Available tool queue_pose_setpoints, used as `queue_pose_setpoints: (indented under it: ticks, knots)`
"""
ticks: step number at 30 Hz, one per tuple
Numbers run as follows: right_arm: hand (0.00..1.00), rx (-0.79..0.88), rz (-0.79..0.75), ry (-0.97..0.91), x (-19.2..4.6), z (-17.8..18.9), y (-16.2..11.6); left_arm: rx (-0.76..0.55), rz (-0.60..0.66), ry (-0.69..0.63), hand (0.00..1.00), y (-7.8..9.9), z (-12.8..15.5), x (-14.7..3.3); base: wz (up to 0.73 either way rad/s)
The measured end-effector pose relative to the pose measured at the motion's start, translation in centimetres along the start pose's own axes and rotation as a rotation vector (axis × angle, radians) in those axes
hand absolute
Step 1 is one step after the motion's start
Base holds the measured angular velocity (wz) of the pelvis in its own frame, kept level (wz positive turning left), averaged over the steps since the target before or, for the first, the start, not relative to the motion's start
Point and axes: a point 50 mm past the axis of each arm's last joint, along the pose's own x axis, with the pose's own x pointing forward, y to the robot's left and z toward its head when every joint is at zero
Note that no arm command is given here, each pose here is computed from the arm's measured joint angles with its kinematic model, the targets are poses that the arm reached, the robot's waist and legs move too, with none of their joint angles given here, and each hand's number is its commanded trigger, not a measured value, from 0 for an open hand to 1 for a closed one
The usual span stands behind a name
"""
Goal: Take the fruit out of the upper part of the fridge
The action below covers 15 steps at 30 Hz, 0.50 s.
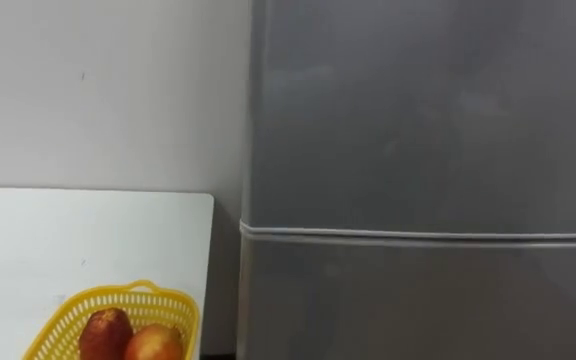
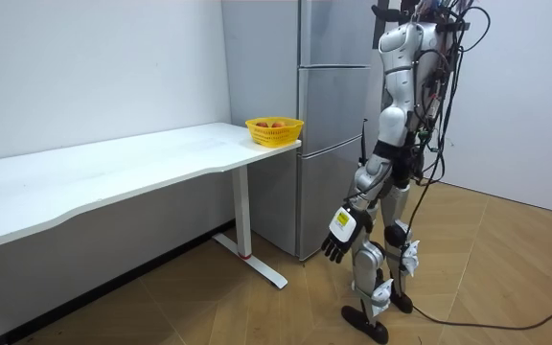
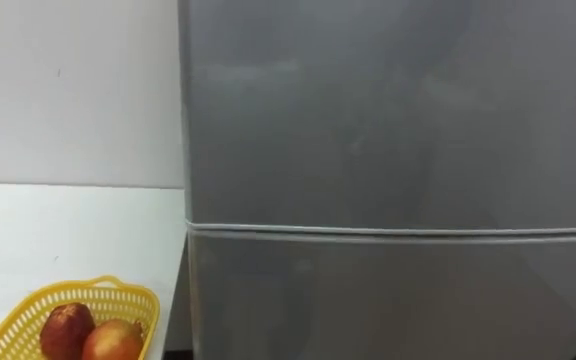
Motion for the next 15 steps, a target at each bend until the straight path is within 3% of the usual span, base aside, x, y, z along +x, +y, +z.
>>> queue_pose_setpoints:
  ticks: [15]
  knots:
    - [0.0,0.03,-0.025,0.022,-0.16,-0.38,-0.06,0.007,-0.001,-0.011,0.0,0.01,0.35,0.07,0.02]
